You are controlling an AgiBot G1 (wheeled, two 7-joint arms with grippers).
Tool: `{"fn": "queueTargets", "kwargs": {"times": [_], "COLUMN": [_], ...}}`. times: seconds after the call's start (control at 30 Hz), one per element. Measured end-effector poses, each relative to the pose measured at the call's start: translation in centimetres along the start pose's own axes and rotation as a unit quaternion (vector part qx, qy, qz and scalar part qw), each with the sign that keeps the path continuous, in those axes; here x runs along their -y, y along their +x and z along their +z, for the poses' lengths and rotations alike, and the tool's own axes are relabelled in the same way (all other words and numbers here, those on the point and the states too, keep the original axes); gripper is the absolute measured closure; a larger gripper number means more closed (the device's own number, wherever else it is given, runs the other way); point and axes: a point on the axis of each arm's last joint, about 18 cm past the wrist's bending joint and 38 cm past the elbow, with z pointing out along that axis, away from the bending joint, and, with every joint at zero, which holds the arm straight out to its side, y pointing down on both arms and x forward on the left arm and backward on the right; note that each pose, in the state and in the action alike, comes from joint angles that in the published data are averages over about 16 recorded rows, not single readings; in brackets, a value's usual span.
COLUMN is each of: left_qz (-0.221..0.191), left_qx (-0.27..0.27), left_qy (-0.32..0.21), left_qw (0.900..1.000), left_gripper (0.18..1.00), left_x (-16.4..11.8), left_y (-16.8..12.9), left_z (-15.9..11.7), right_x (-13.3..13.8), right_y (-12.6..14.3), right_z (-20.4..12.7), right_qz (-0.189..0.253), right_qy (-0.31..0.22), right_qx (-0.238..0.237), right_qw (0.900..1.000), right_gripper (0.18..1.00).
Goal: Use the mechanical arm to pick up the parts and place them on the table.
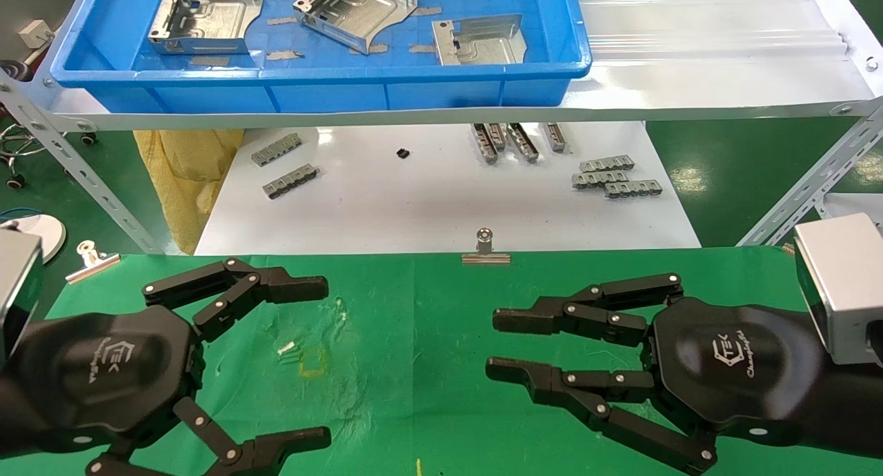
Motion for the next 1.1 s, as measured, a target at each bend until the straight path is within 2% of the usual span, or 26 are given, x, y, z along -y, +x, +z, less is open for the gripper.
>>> {"fn": "queueTargets", "kwargs": {"times": [0.3,0.5,0.63,0.8,1.1], "left_qz": [0.001,0.009,0.017,0.027,0.024], "left_qx": [0.01,0.044,0.085,0.146,0.257], "left_qy": [0.009,0.028,0.035,0.033,-0.018], "left_qw": [0.9999,0.9986,0.9956,0.9884,0.966], "left_gripper": [0.183,0.183,0.183,0.183,0.183], "left_x": [0.6,2.3,3.9,6.5,9.8], "left_y": [-0.6,-3.3,-6.9,-13.0,-23.2], "left_z": [0.0,0.6,1.3,3.0,7.2], "right_x": [0.0,0.0,0.0,0.0,0.0], "right_y": [0.0,0.0,0.0,0.0,0.0], "right_z": [0.0,0.0,0.0,0.0,0.0], "right_qz": [0.0,0.0,0.0,0.0,0.0], "right_qy": [0.0,0.0,0.0,0.0,0.0], "right_qx": [0.0,0.0,0.0,0.0,0.0], "right_qw": [1.0,1.0,1.0,1.0,1.0], "right_gripper": [0.873,0.944,0.969,0.984,0.987]}}
